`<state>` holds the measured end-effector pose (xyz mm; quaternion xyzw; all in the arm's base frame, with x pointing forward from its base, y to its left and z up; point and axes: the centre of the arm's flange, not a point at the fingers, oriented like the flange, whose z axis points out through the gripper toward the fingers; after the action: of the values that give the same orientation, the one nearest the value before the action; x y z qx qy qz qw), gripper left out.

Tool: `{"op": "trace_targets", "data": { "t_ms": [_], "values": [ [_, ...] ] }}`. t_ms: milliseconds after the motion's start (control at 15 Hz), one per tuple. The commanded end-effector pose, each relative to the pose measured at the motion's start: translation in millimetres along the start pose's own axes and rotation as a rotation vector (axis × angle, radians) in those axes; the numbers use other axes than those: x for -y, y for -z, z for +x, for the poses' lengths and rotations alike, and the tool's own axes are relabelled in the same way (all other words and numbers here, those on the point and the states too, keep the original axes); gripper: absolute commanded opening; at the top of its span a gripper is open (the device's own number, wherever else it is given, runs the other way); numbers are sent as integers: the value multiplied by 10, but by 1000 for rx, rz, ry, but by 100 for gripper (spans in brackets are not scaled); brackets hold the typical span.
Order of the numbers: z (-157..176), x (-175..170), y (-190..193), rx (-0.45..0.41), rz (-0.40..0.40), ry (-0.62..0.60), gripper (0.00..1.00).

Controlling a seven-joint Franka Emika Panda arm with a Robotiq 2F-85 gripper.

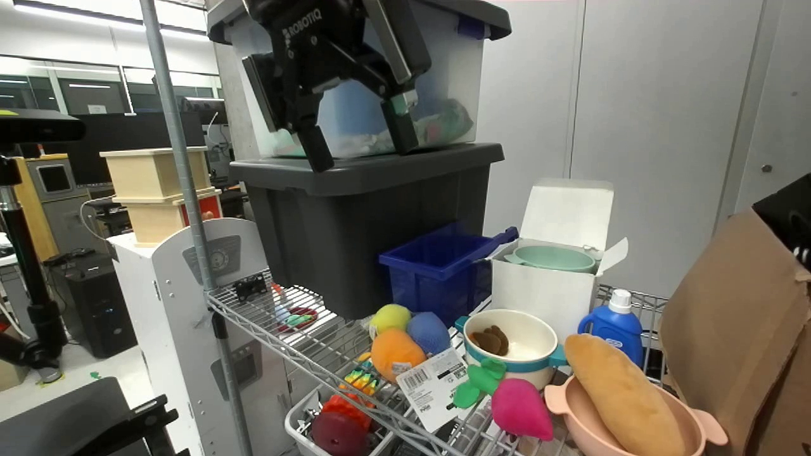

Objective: Put the brown doll in the blue trailer

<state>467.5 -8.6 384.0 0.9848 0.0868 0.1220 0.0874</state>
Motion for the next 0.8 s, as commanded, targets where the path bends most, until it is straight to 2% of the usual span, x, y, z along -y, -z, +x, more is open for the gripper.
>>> {"op": "trace_targets", "data": {
  "t_ms": [0, 733],
  "values": [
    [-95, -28, 105, 3, -7, 18, 100],
    [-107, -26, 179, 1, -5, 37, 100]
  ]
}}
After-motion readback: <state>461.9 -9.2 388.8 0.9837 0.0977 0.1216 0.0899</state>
